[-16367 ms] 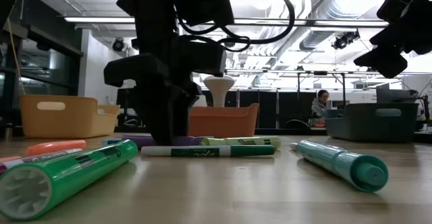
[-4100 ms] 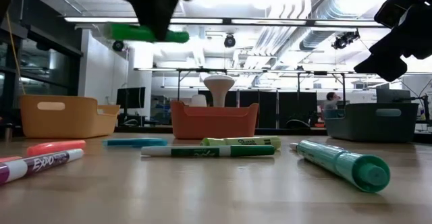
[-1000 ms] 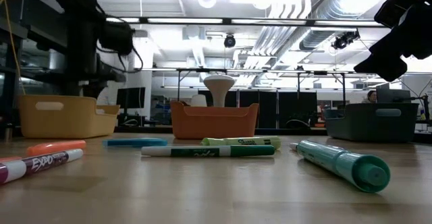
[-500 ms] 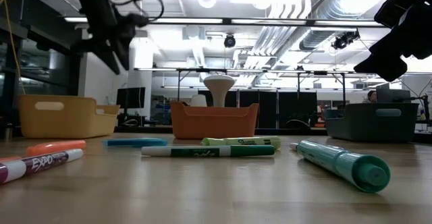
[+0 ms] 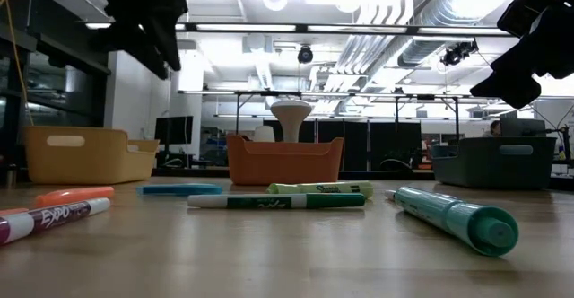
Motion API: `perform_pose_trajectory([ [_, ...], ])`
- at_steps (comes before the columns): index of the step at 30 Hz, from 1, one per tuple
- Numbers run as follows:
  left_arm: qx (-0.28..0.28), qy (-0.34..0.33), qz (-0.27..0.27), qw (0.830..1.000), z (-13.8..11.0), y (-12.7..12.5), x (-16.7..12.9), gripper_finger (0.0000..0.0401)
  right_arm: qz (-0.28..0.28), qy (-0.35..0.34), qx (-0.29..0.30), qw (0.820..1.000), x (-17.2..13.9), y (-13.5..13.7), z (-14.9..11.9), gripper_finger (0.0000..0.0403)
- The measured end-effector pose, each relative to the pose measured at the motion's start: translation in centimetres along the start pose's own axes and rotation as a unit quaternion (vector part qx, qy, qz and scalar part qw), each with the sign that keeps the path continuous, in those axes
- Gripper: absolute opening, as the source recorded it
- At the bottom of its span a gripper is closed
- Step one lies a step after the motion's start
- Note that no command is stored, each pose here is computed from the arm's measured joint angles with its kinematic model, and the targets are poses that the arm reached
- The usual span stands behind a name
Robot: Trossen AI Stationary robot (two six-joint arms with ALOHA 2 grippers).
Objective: Pick & Place Markers
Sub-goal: Put the pink marker pen into the orange bin
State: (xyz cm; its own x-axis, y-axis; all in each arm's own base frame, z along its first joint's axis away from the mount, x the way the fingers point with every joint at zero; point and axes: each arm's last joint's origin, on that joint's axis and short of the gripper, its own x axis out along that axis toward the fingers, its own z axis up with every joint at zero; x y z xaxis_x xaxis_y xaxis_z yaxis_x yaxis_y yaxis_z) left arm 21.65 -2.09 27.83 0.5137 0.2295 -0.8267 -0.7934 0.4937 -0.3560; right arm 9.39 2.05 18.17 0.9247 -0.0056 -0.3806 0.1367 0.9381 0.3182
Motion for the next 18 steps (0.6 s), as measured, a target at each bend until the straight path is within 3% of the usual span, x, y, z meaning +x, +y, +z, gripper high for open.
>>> perform_pose_trajectory([
  [7, -0.093, 0.082, 0.002, 0.992, -3.7, -2.6, 2.3, 0.0122, -0.001, 0.001, 0.0, 1.0, 0.0, 0.0, 0.0, 0.0252],
  [12, -0.154, 0.12, 0.034, 0.98, -6.4, -3.6, 3.8, 0.0122, -0.001, 0.002, -0.001, 1.0, 0.1, 0.0, 0.0, 0.0252],
  [18, -0.178, 0.145, 0.077, 0.97, -8.8, -4.4, 4.6, 0.0122, -0.004, 0.009, -0.003, 1.0, 0.2, 0.0, -0.1, 0.0252],
])
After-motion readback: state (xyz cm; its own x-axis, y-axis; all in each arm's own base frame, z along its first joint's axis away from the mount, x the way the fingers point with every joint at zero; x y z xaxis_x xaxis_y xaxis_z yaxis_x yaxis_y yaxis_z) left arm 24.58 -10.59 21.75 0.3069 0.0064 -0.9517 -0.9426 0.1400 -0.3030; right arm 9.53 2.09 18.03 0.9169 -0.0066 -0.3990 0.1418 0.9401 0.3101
